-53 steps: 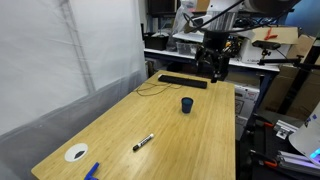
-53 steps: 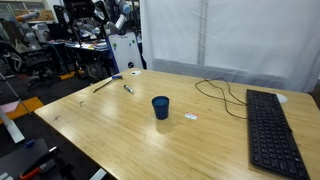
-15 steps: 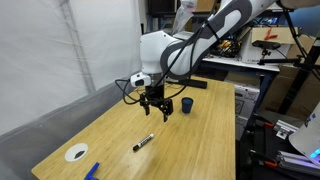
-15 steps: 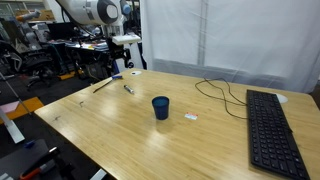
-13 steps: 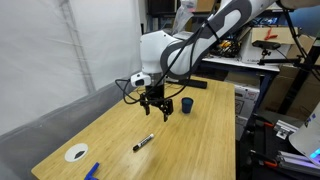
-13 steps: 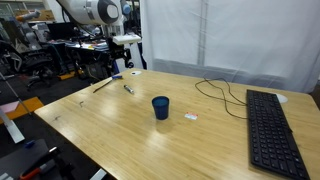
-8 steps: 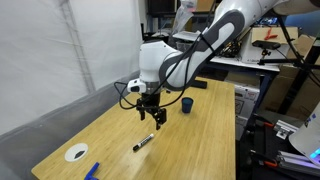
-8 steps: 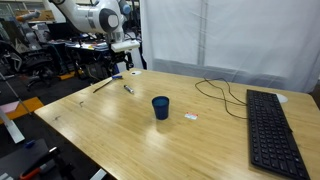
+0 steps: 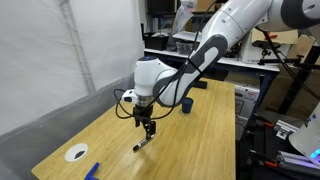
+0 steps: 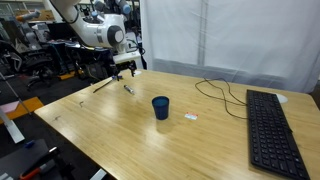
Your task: Put the marker in the cup
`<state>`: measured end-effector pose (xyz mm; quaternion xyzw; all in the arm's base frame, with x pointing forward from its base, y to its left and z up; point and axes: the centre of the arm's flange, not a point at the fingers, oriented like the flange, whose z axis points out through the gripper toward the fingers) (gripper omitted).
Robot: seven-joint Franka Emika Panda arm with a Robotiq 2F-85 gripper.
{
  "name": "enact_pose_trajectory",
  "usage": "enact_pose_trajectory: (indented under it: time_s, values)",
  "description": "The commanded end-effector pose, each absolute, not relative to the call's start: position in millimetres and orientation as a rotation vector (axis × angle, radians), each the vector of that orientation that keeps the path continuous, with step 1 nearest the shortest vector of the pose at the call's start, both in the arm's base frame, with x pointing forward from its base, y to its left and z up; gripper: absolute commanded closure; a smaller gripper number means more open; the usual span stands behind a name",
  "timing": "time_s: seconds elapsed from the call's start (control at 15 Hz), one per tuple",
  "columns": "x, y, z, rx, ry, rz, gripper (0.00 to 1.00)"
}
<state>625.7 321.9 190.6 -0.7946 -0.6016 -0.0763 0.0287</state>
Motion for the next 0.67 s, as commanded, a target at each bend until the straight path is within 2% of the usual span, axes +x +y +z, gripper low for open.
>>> enact_pose_trajectory:
  time_s: [0.0,0.6]
  values:
    - [647.4,330.3,177.2,-2.489,-1.829,-0.234,0.00]
    - [659.1,334.7,144.0,-2.449,-1.822,-0.190,0.00]
